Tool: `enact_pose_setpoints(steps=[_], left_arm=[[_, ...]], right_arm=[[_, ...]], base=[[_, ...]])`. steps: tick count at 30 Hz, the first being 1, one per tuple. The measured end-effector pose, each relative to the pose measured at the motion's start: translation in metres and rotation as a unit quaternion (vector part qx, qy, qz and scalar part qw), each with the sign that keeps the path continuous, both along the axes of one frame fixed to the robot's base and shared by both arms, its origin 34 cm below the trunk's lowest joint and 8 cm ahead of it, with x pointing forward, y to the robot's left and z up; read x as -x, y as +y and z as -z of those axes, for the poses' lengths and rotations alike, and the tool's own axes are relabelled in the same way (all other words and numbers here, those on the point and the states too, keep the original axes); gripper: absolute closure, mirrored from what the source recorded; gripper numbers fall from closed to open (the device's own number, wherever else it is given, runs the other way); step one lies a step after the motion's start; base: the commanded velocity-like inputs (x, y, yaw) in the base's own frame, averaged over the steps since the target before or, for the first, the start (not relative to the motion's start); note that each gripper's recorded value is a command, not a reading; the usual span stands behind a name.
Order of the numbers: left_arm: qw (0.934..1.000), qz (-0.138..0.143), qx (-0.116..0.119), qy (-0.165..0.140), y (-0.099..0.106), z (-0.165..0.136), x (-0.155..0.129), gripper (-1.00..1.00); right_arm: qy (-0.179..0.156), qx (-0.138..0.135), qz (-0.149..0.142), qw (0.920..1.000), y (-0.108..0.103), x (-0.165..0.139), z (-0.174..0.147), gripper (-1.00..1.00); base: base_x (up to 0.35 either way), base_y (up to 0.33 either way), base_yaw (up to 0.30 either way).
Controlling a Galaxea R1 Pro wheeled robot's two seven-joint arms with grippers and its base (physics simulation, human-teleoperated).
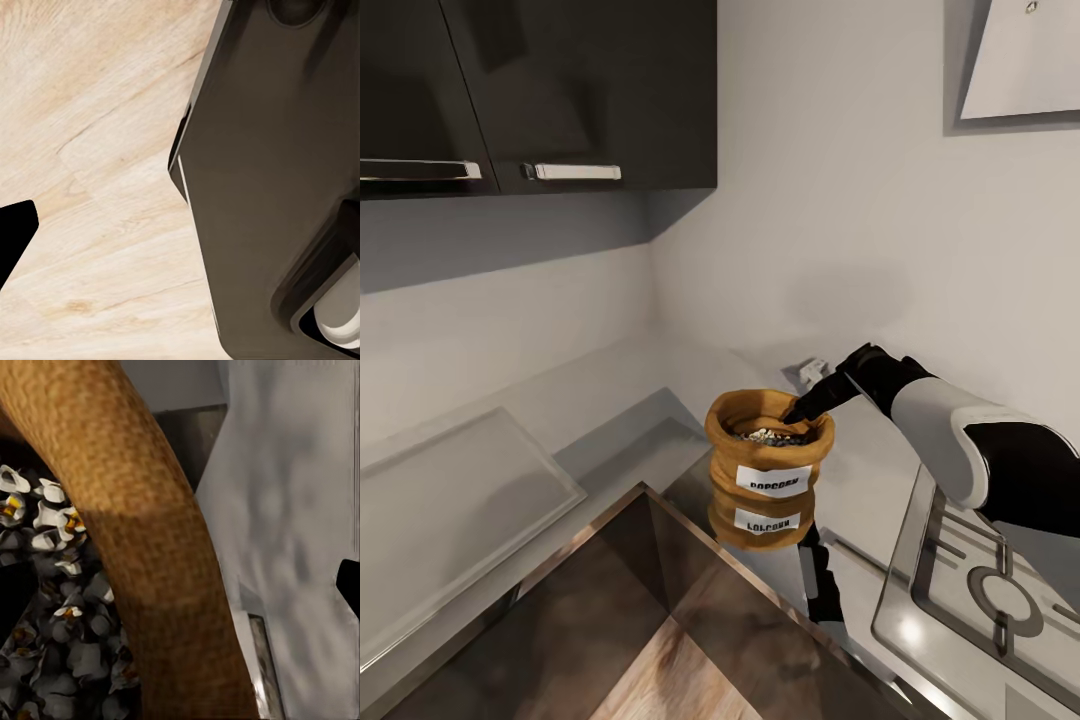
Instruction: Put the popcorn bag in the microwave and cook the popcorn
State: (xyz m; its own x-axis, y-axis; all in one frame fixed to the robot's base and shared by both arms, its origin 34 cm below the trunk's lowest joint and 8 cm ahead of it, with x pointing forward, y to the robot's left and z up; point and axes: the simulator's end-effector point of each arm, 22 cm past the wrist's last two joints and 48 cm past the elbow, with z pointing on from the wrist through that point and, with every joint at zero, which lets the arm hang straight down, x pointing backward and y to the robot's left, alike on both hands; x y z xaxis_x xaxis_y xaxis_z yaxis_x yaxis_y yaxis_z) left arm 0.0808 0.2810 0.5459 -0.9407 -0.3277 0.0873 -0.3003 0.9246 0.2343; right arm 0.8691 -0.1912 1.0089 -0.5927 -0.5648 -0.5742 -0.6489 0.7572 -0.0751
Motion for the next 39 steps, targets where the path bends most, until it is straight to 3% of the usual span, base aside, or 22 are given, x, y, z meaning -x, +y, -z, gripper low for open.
enact_pose_setpoints(steps=[4,8,24,29,32,33,39], left_arm=[[1.0,0.0,0.0,0.0,0.0,0.0,0.0,-1.0],[1.0,0.0,0.0,0.0,0.0,0.0,0.0,-1.0],[1.0,0.0,0.0,0.0,0.0,0.0,0.0,-1.0],[1.0,0.0,0.0,0.0,0.0,0.0,0.0,-1.0],[1.0,0.0,0.0,0.0,0.0,0.0,0.0,-1.0],[1.0,0.0,0.0,0.0,0.0,0.0,0.0,-1.0],[1.0,0.0,0.0,0.0,0.0,0.0,0.0,-1.0]], right_arm=[[-0.028,-0.006,-0.02,0.9994,0.006,-0.007,-0.006,-1.0],[-0.035,-0.008,-0.024,0.9991,0.006,-0.007,-0.004,-1.0],[-0.035,-0.018,-0.025,0.9989,0.007,-0.006,-0.004,-1.0],[-0.043,-0.071,-0.024,0.9963,0.023,-0.006,-0.007,-1.0],[-0.046,-0.072,-0.024,0.996,0.024,-0.007,-0.008,-1.0],[-0.047,-0.073,-0.024,0.9959,0.024,-0.007,-0.008,1.0],[-0.05,-0.07,-0.027,0.996,0.023,-0.008,-0.009,1.0]], base=[[0.0,0.0,0.0],[0.0,0.0,0.0],[0.0,0.0,0.0],[0.0,0.0,0.0],[0.0,0.0,0.0],[0.0,0.0,0.0],[0.0,0.0,0.0]])
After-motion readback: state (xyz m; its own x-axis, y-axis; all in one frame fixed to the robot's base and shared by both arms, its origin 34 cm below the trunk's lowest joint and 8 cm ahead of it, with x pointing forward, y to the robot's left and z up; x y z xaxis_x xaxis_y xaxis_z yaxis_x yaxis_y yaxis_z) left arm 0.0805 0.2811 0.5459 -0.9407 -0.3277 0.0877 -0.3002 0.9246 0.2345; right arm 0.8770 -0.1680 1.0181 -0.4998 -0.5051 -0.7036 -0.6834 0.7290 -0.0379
